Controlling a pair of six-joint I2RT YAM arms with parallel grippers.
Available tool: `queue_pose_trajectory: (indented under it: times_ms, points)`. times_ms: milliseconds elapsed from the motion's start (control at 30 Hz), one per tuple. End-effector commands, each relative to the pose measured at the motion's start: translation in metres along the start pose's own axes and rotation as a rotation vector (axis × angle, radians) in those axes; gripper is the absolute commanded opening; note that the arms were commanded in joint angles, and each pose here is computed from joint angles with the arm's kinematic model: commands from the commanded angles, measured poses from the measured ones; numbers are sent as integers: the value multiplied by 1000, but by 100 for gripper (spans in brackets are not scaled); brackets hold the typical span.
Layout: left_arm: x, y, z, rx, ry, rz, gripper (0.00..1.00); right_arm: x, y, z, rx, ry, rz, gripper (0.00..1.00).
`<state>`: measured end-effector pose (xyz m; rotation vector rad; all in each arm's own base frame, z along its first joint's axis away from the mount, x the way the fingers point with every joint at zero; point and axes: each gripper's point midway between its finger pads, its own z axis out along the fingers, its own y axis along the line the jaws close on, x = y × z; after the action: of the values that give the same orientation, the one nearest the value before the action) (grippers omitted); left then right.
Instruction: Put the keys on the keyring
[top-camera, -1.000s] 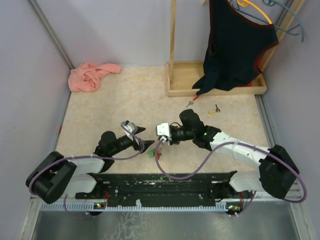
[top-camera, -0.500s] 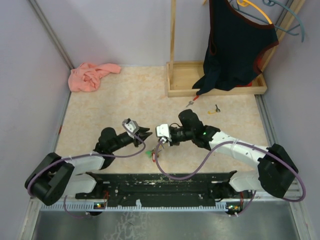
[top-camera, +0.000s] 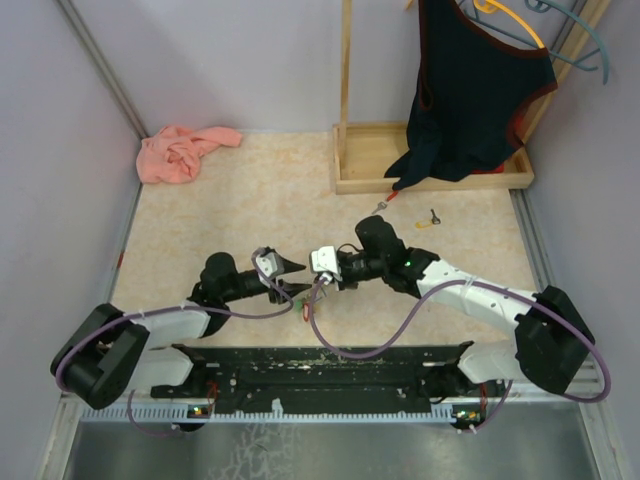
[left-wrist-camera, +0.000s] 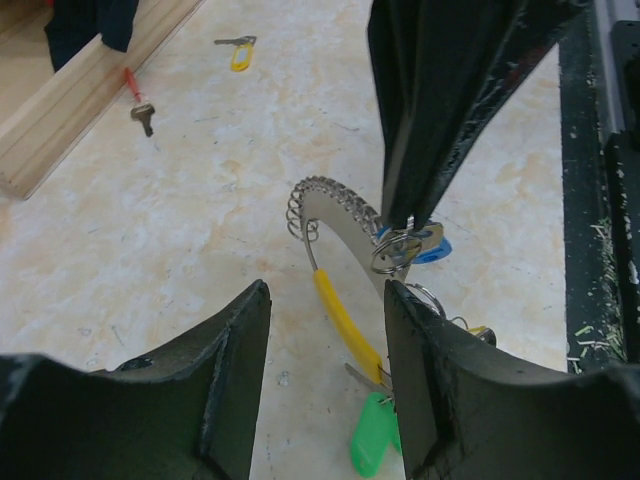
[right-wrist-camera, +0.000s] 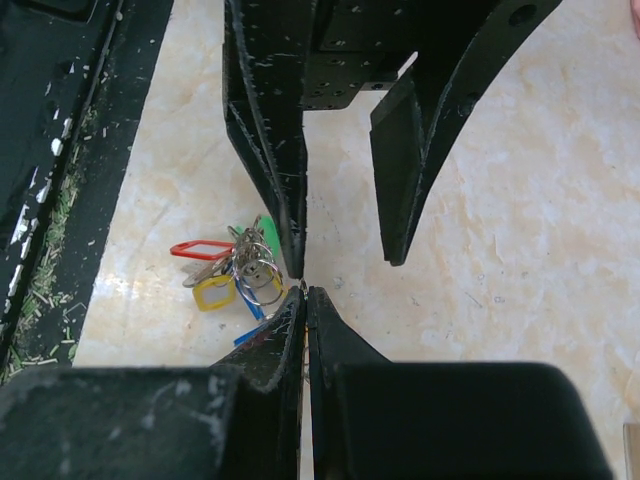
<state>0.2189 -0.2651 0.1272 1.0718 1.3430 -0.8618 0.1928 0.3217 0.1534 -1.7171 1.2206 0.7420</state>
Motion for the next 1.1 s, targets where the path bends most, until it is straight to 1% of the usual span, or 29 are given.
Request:
queue_pose_trajectory:
  times_ms: [0, 367, 600, 633, 667, 733, 767, 800, 967, 1067]
  points:
    - [-13, -16, 1, 120, -52, 70, 55, -39, -20, -5, 28, -100, -88, 0]
    - [-12, -24, 12, 227, -50, 40, 50, -45, -17, -4, 2, -115, -100, 0]
    - [-11, -31, 14, 283, -51, 19, 40, -43, -18, -3, 7, -107, -100, 0]
    - [-11, -32, 14, 291, -51, 15, 37, -43, -18, -3, 7, -106, -100, 0]
    - [-11, -33, 14, 296, -52, 12, 31, -43, -18, -3, 9, -105, -100, 0]
    - [-10, -32, 15, 293, -48, 7, 12, -42, -19, -4, 13, -100, -98, 0]
    - [-9, -31, 15, 284, -43, 4, 5, -41, -19, -5, 17, -94, -97, 0]
    - [-9, -29, 15, 274, -40, 5, 1, -40, -19, -5, 23, -87, -94, 0]
    - [-13, -22, 12, 214, -42, 18, 0, -39, -17, -12, 48, -76, -77, 0]
    - [-16, -22, 11, 209, -52, 21, 0, -34, -15, -13, 57, -67, -61, 0]
